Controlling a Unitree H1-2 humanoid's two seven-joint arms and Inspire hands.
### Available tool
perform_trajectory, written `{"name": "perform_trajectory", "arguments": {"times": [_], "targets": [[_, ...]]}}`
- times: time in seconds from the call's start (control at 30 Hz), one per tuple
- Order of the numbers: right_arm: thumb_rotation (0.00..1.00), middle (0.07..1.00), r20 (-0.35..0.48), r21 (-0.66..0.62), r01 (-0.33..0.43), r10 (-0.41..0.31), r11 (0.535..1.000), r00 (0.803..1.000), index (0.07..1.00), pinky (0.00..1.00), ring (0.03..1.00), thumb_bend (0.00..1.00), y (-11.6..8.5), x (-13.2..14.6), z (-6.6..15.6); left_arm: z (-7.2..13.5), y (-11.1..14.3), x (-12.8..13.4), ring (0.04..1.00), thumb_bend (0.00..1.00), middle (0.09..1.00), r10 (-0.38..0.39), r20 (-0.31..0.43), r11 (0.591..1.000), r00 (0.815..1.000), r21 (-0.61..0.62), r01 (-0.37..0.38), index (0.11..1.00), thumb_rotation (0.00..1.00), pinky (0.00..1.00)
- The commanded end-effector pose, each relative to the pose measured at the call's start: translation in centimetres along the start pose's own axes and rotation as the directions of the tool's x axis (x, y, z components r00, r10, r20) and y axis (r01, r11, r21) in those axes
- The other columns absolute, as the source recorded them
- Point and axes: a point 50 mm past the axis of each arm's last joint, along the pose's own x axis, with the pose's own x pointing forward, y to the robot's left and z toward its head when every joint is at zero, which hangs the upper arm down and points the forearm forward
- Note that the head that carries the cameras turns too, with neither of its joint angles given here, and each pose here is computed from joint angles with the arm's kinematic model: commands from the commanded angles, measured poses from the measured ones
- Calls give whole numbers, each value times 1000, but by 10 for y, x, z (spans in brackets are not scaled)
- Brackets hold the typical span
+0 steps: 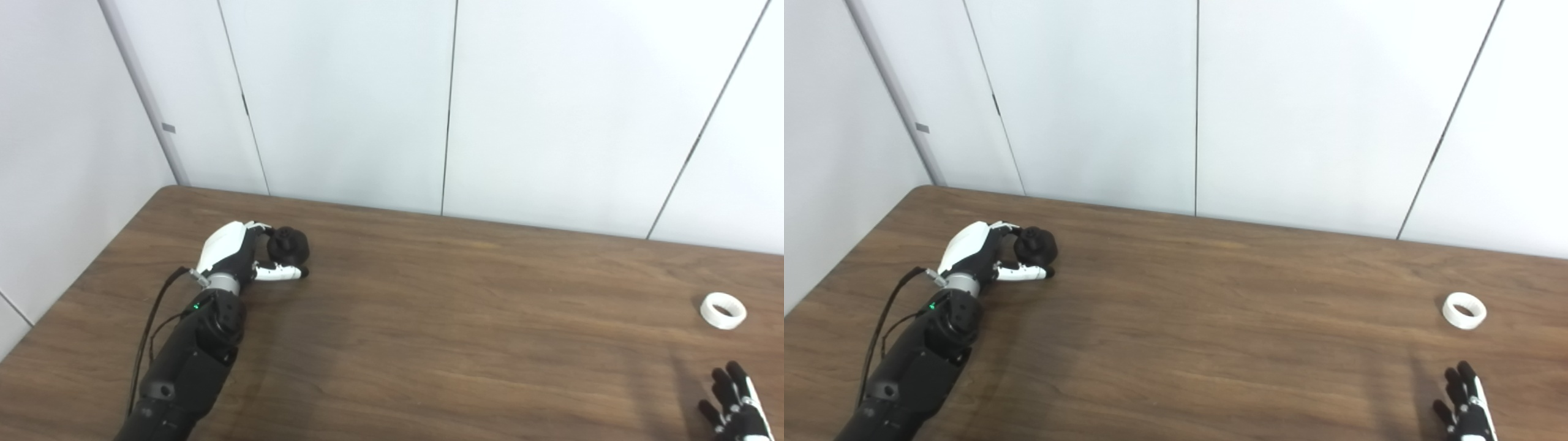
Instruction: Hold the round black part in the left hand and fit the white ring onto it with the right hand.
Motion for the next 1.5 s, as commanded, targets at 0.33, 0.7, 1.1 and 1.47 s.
{"name": "perform_trajectory", "arguments": {"times": [0.33, 0.7, 1.1, 1.47], "targets": [[1000, 984, 24, -16, -4, 4, 1000, 1000, 1000, 1000, 1000, 531, -7, -1, 6, 18, 33, 12, 983, 882, 929, 101, 58, 995, 993, -19, -100, 739, 319, 1000], [1000, 979, 18, -13, 1, -1, 1000, 1000, 1000, 1000, 1000, 555, -6, -1, 6, 18, 33, 12, 955, 851, 892, 125, 59, 992, 990, -27, -123, 692, 282, 1000], [1000, 971, 31, -36, -6, 7, 999, 1000, 1000, 1000, 1000, 546, -5, -2, 7, 19, 31, 16, 941, 845, 884, 130, 64, 991, 989, -31, -129, 686, 273, 1000], [1000, 969, 26, -17, -3, 3, 1000, 1000, 1000, 1000, 1000, 562, -5, -2, 7, 21, 30, 18, 934, 869, 875, 118, 72, 993, 990, -32, -116, 695, 282, 1000]]}}
